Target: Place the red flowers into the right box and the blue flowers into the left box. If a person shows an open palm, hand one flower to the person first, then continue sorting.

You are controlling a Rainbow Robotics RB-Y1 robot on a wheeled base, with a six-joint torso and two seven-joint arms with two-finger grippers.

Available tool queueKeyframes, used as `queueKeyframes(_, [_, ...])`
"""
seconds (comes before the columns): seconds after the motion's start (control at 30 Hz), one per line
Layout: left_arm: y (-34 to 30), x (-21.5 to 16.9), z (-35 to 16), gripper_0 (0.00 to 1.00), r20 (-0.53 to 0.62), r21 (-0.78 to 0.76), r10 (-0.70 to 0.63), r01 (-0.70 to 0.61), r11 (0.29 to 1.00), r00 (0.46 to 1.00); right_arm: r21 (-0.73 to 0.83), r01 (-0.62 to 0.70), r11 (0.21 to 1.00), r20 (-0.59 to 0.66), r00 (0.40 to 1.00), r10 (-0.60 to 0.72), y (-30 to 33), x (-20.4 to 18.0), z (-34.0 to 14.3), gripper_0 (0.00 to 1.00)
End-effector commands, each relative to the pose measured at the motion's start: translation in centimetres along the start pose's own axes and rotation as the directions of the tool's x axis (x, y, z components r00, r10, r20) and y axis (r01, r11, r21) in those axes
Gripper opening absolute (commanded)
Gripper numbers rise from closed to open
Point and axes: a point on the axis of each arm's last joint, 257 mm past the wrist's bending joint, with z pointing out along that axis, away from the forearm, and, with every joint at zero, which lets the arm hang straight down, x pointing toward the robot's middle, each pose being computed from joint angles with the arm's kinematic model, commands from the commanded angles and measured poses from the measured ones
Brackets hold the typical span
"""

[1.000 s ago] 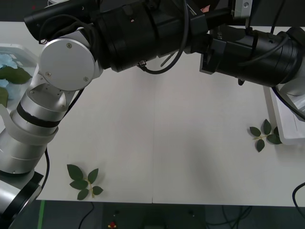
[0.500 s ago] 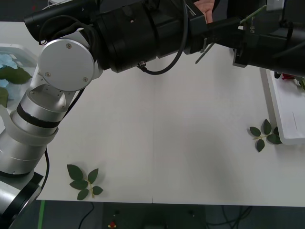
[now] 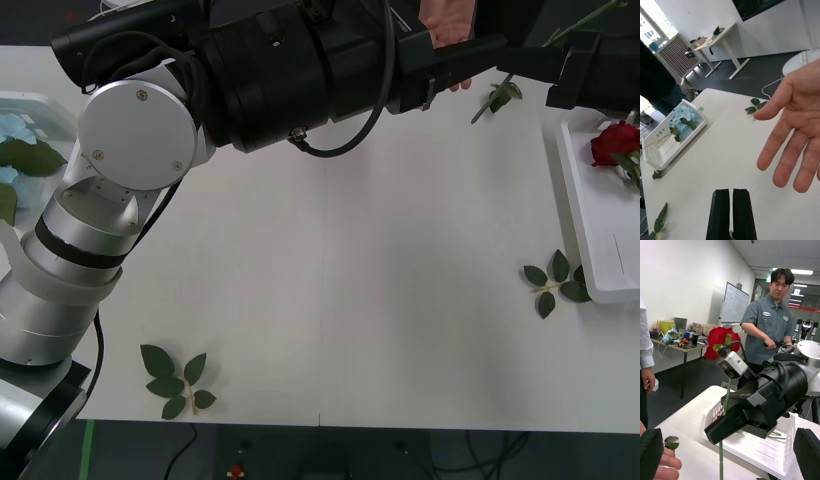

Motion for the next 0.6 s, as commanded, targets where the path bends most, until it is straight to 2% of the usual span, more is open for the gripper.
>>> queueKeyframes(0.03, [0.8, -0.4, -0.9, 1.00, 0.013, -0.019, 0.037, -0.037, 0.999, 0.999, 0.069, -0.053, 0.996, 0.031, 0.998, 0.050, -0.4, -5.2, -0.4, 0.00])
queueKeyframes(0.13, [0.8, -0.4, -0.9, 1.00, 0.013, -0.019, 0.037, -0.037, 0.999, 0.999, 0.103, -0.108, 0.989, 0.048, 0.993, 0.104, -0.9, -6.7, 0.4, 0.00])
queueKeyframes(0.3, [0.8, -0.4, -0.9, 1.00, 0.013, -0.019, 0.037, -0.037, 0.999, 0.999, 0.158, -0.124, 0.980, 0.083, 0.990, 0.112, -2.5, -8.7, 1.6, 0.00])
queueKeyframes(0.6, [0.8, -0.4, -0.9, 1.00, 0.013, -0.019, 0.037, -0.037, 0.999, 0.999, 0.266, -0.037, 0.963, 0.141, 0.990, -0.001, -5.4, -12.9, 3.5, 0.00])
